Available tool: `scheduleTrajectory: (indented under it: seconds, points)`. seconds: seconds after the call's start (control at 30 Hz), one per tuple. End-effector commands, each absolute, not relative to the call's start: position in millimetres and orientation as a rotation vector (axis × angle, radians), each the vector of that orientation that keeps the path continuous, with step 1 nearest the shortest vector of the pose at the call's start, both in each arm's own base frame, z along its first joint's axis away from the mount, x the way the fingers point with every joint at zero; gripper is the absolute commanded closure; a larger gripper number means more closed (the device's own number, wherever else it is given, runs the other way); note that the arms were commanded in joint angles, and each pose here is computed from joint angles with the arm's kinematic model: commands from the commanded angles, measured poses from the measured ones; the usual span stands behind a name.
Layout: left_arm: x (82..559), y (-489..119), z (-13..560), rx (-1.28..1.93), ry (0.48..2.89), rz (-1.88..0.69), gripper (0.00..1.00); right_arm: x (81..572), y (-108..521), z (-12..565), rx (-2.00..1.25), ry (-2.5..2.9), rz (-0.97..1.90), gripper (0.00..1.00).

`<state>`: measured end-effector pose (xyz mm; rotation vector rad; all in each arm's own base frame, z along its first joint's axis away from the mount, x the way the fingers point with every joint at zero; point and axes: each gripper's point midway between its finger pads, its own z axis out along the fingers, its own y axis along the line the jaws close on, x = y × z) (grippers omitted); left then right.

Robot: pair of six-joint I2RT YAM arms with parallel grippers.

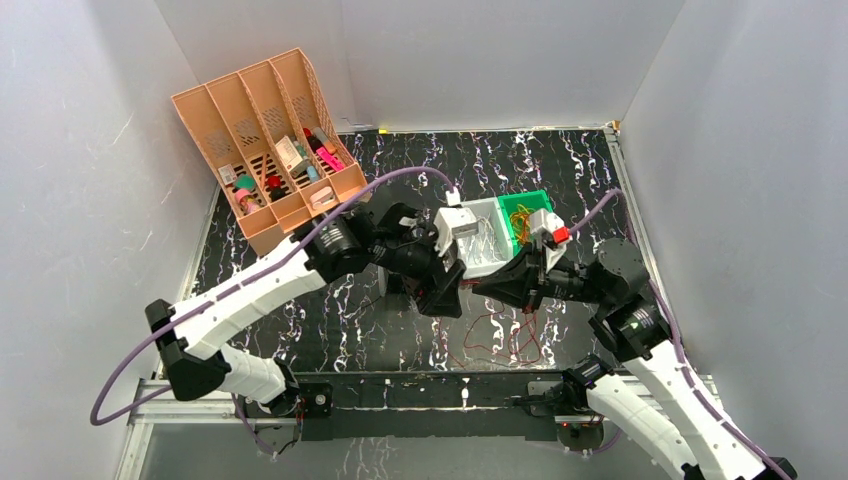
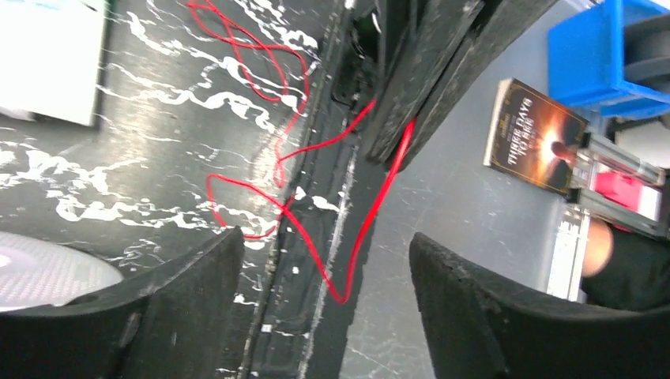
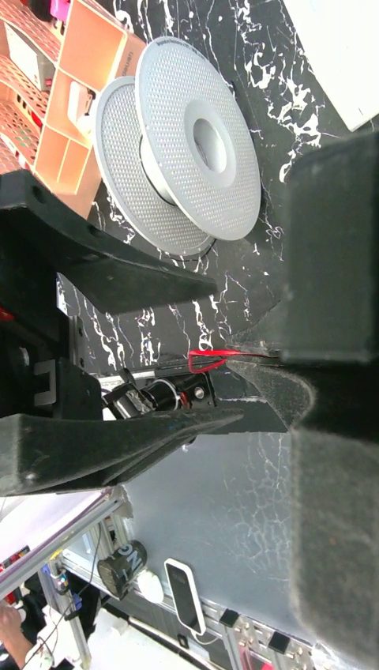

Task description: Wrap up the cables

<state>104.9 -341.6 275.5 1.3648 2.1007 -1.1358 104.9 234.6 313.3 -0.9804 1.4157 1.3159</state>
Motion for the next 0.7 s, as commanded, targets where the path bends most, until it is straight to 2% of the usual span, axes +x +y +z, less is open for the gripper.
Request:
scheduleTrajectory:
  seconds: [0.0,0.2,0.33,0.5,0.67]
  points:
    - [125,-333,310,1.198,1.969,-1.044,0.2,99,226,353,-0.971,1.307,1.251,1.0]
    - [147,-321,338,0.991,1.853,-0.967,0.02,95,215,388,-0.917,1.248,1.187,1.0]
    - [158,-305,343,0.853,1.793,-0.922,0.02,96,207,416,-0.847,1.201,1.142,1.0]
    - [148,-296,353,0.751,1.698,-1.022,0.02,107,197,446,-0.73,1.159,1.085,1.0]
    - [138,-301,340,0.731,1.715,-1.122,0.02,108,190,476,-0.66,1.087,1.082,1.0]
